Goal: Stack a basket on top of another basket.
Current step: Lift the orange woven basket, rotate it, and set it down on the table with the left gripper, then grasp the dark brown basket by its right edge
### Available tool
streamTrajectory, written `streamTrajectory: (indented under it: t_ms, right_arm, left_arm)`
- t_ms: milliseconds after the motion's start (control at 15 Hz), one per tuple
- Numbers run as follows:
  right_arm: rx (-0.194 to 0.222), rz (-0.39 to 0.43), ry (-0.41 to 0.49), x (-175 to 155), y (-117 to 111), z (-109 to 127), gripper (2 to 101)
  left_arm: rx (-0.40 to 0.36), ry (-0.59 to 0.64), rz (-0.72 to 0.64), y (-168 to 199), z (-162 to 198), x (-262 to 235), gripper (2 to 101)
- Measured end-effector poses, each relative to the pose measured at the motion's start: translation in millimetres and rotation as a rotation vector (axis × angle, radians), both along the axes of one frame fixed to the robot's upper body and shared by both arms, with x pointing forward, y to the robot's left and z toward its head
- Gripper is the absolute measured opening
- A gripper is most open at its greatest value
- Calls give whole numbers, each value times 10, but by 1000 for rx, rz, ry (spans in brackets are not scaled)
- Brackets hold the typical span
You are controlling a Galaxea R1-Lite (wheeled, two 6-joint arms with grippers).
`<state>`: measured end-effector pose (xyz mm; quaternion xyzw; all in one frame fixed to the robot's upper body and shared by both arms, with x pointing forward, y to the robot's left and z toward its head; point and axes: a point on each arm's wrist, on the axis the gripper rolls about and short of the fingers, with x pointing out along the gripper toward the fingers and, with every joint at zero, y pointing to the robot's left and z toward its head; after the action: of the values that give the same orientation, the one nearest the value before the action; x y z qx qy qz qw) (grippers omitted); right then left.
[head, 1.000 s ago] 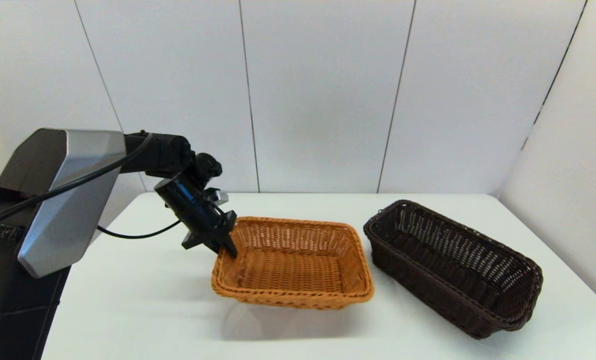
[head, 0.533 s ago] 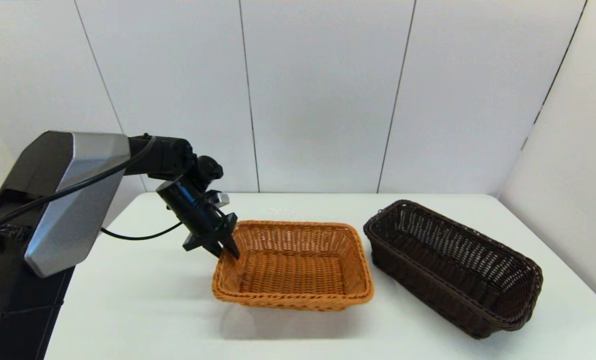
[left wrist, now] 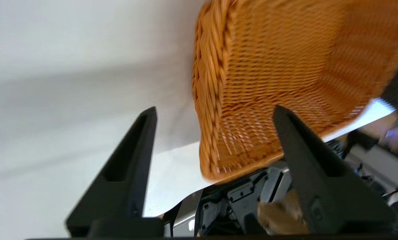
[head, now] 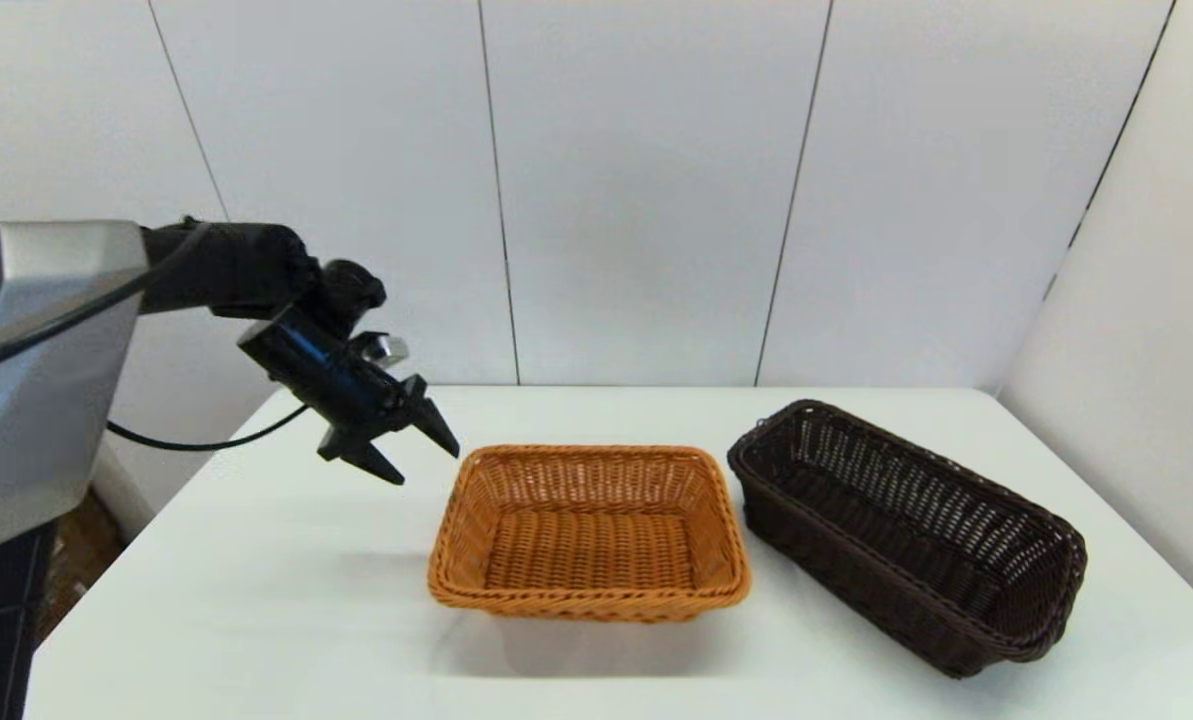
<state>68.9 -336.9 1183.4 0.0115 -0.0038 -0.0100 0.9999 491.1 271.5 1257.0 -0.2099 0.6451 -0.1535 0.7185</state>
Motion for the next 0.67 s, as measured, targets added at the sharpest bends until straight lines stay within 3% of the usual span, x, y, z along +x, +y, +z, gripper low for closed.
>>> streamTrajectory:
  t_ms: [333, 533, 667]
  right_arm:
    - [0, 0, 0, 0, 0, 0, 971]
    - [0, 0, 0, 0, 0, 0, 971]
    - [0, 0, 0, 0, 0, 0, 971]
  left_arm:
    - [-8, -313, 141, 542, 1201, -686, 842]
    - [27, -532, 213, 733, 1856, -1592, 883]
    - [63, -654, 236, 746, 2050, -2354, 902]
